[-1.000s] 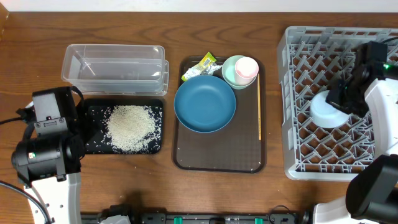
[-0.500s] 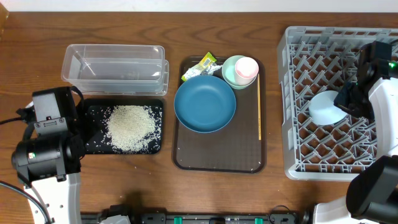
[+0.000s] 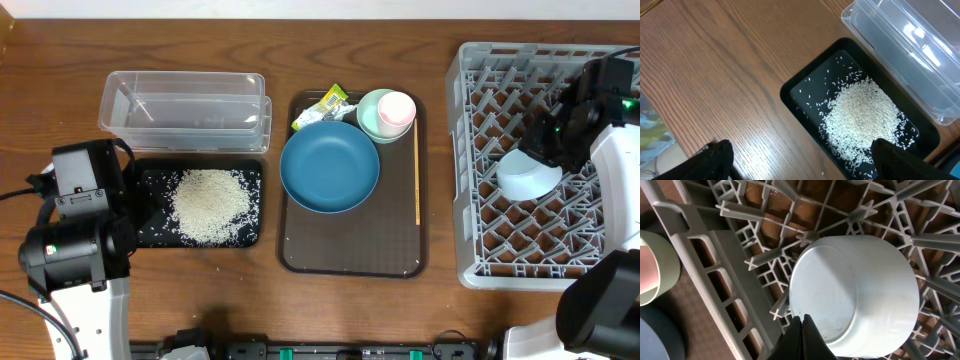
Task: Sort waste into correct bins and load items into the dishwasher rack
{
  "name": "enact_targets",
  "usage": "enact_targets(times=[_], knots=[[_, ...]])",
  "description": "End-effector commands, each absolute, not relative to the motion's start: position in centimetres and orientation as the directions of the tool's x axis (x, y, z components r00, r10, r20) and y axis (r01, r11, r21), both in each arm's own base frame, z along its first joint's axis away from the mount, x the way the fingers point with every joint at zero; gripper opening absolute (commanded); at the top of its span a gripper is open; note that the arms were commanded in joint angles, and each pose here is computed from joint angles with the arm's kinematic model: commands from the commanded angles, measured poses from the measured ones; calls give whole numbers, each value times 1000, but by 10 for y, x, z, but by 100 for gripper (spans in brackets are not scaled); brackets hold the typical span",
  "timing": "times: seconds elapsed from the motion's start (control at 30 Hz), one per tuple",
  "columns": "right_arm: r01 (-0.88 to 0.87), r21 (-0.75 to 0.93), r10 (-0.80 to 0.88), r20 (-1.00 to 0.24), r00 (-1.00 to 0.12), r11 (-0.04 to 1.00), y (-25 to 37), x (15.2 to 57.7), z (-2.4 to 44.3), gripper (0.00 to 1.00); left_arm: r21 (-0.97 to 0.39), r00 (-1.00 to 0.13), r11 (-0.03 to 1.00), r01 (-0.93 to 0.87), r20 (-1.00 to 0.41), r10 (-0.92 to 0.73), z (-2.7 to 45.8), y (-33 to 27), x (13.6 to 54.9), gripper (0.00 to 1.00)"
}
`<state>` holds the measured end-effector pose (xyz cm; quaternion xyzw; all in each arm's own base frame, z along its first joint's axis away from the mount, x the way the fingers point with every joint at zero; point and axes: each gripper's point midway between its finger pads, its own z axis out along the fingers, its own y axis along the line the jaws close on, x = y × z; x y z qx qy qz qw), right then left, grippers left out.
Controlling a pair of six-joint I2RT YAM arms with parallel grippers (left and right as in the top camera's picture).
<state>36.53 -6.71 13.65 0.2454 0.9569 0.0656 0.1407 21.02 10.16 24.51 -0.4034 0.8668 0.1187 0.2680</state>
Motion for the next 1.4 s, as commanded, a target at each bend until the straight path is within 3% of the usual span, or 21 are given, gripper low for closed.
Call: enact_targets(times=[0.0,1.13,1.37], knots=[[452,164,480,-245,-842,877,-70,364,133,1,-1,-532,642,-767,-559,-636,245,103,209,91],[514,54,513,-220,-830,856,-87,350,105,1,-1,-532,642,-767,-559,-636,245,103,209,90],[594,-65,570,-218,-792,802,-109,332,108,1,-1,-532,642,-767,-559,-636,245,103,209,91]])
